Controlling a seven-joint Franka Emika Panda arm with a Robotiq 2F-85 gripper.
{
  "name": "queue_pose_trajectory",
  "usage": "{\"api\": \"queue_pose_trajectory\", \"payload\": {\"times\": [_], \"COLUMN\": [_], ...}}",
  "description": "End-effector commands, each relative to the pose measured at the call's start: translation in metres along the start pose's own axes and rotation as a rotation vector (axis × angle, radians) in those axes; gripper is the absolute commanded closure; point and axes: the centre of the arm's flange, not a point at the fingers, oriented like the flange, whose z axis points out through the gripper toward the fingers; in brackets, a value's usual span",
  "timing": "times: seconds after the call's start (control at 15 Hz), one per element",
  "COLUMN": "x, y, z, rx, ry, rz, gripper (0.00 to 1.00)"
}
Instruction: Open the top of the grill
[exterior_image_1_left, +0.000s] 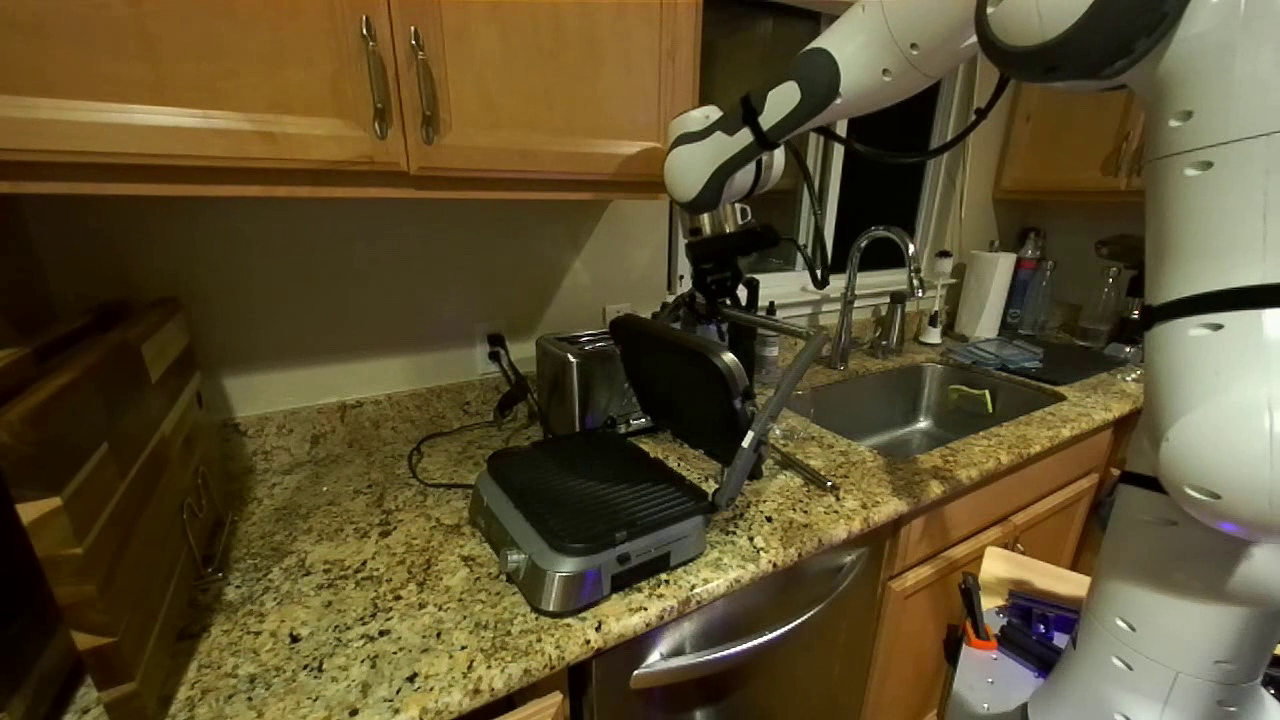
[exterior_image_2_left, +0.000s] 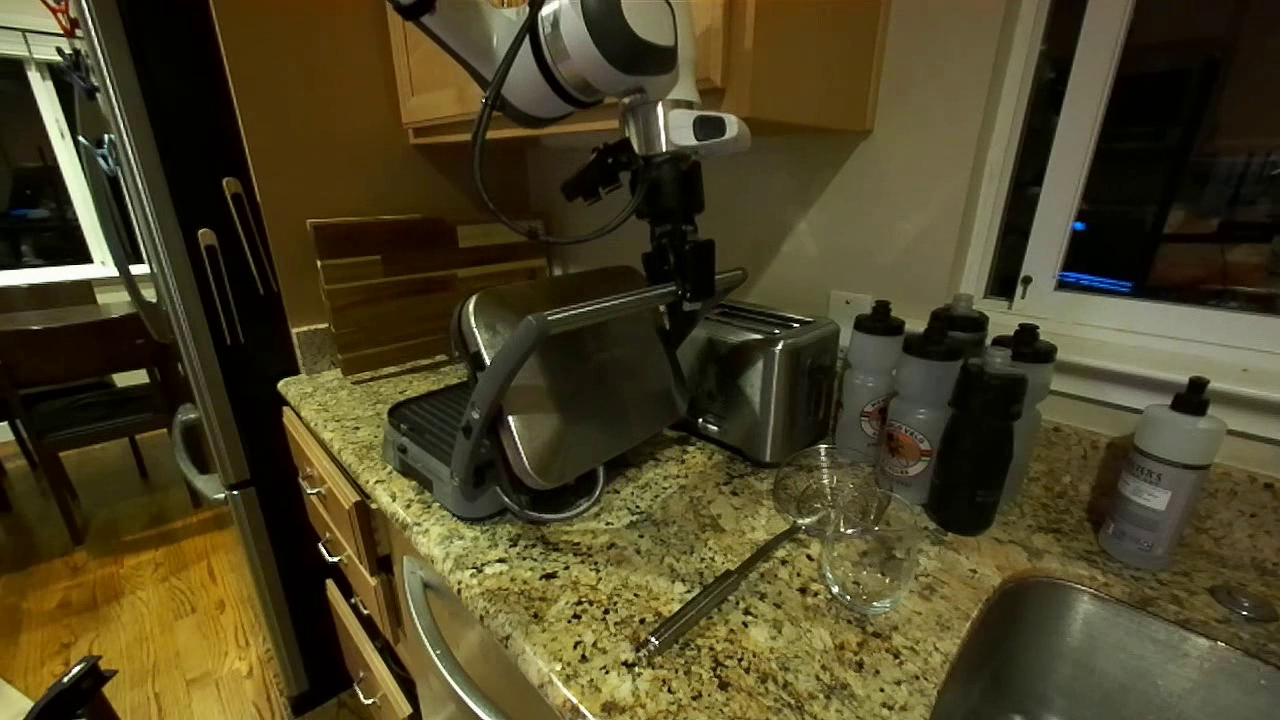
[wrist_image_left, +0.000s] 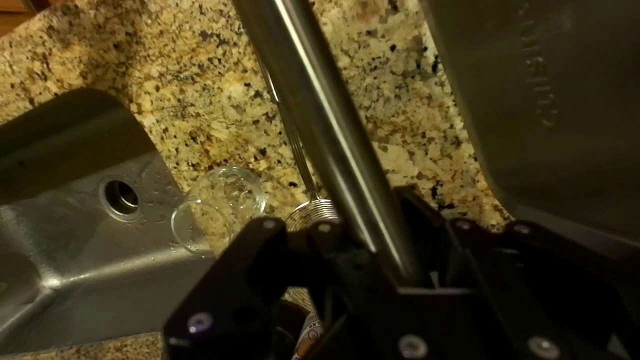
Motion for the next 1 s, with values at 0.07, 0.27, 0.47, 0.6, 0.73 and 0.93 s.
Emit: {"api": "queue_pose_trajectory", "payload": {"times": [0.07, 0.27, 0.47, 0.6, 0.73, 0.93], "x": [-0.017, -0.018, -0.019, -0.023, -0.033, -0.055], "y": [0.004, 0.009, 0.014, 0.019, 0.023, 0.023], "z": [-0.01, -0.028, -0.052, -0.072, -0.092, -0.122], "rx": [0.003, -0.031, -0.066, -0.063, -0.021, 0.059], "ry": [0.046, 0.104, 0.178, 0.209, 0.211, 0.196], "rz": [0.027, 0.002, -0.023, -0.035, -0.048, -0.082], "gripper": [0.48, 0.27, 0.09, 0.0, 0.0, 0.0]}}
